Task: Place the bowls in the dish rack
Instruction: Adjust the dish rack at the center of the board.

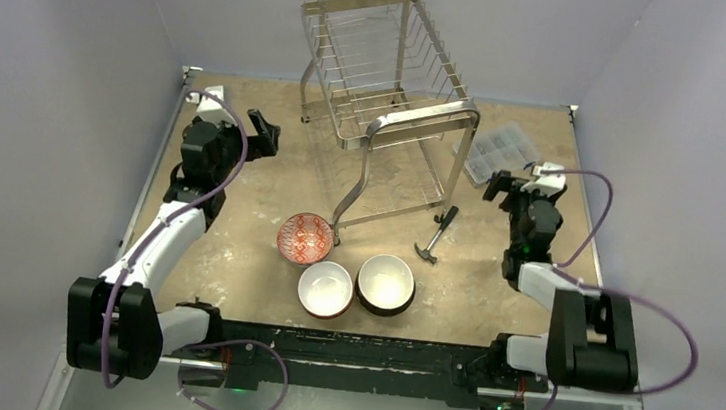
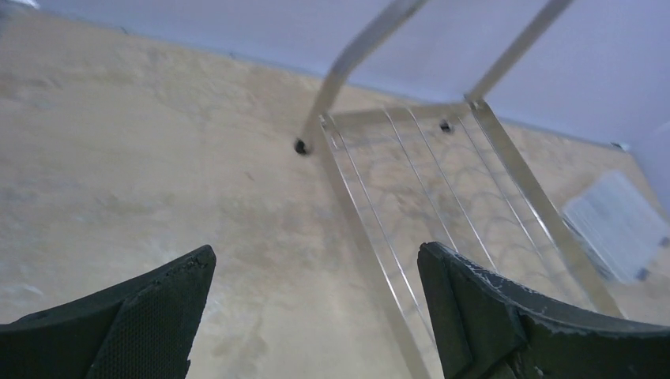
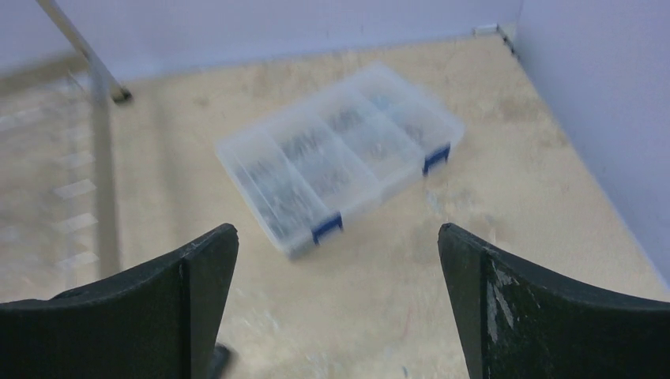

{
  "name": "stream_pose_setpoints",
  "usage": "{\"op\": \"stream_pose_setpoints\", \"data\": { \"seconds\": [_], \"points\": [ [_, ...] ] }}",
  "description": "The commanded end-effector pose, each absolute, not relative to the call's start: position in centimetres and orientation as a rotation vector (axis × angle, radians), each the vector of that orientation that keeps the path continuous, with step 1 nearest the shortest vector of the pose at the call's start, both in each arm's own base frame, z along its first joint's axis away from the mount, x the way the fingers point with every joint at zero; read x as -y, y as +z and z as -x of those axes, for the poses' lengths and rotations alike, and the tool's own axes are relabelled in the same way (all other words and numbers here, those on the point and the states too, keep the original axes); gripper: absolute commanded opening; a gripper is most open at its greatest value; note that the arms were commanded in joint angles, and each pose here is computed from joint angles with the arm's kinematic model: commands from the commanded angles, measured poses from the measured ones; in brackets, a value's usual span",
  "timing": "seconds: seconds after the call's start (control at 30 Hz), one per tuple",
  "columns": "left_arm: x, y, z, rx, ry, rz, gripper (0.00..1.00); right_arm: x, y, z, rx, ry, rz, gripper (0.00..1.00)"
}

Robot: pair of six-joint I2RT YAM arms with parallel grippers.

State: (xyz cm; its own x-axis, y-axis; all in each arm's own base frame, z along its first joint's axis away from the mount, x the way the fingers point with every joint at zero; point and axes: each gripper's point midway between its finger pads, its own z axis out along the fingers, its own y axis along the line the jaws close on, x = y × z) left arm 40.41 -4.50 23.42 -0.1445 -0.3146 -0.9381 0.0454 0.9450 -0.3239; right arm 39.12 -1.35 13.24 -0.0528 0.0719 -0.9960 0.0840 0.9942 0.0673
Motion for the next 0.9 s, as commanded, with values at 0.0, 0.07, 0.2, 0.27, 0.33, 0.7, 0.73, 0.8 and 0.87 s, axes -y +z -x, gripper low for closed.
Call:
{"op": "stream_pose_setpoints", "data": {
  "seconds": [0.0, 0.07, 0.2, 0.27, 0.33, 0.7, 0.73, 0.8, 0.87],
  "points": [
    [8.1, 18.9, -36.6, -2.037, -0.551, 0.274, 0.99, 0.7, 19.8, -39.2, -1.625, 0.11, -0.26, 0.99],
    [8.7, 19.1, -36.0, -2.065, -0.597, 0.282, 0.99, 0.5, 21.3, -38.1, -1.628, 0.194, -0.385, 0.99],
    [8.4, 19.6, -34.8, -2.035, -0.611, 0.344, 0.99, 0.7, 21.6, -35.8, -1.611, 0.297, -0.604, 0.99],
    [8.3, 19.6, -34.4, -2.019, -0.615, 0.352, 0.99, 0.9, 20.4, -34.7, -1.653, 0.313, -0.73, 0.99],
    [8.2, 19.3, -34.0, -2.032, -0.609, 0.355, 0.99, -0.5, 20.8, -34.4, -1.699, 0.365, -0.645, 0.99],
    [8.4, 17.7, -32.4, -2.105, -0.65, 0.469, 0.99, -6.5, 20.5, -32.1, -1.92, 0.596, -0.288, 0.99],
    [8.9, 17.1, -32.2, -2.132, -0.671, 0.445, 0.99, -7.4, 20.1, -31.7, -1.933, 0.643, -0.247, 0.99],
    [9.9, 16.0, -31.8, -2.183, -0.726, 0.398, 0.99, -8.4, 19.6, -31.2, -1.943, 0.696, -0.186, 0.99],
    [10.5, 15.3, -31.5, -2.204, -0.769, 0.364, 0.99, -9.5, 18.9, -30.6, -1.948, 0.767, -0.14, 0.99]
  ]
}}
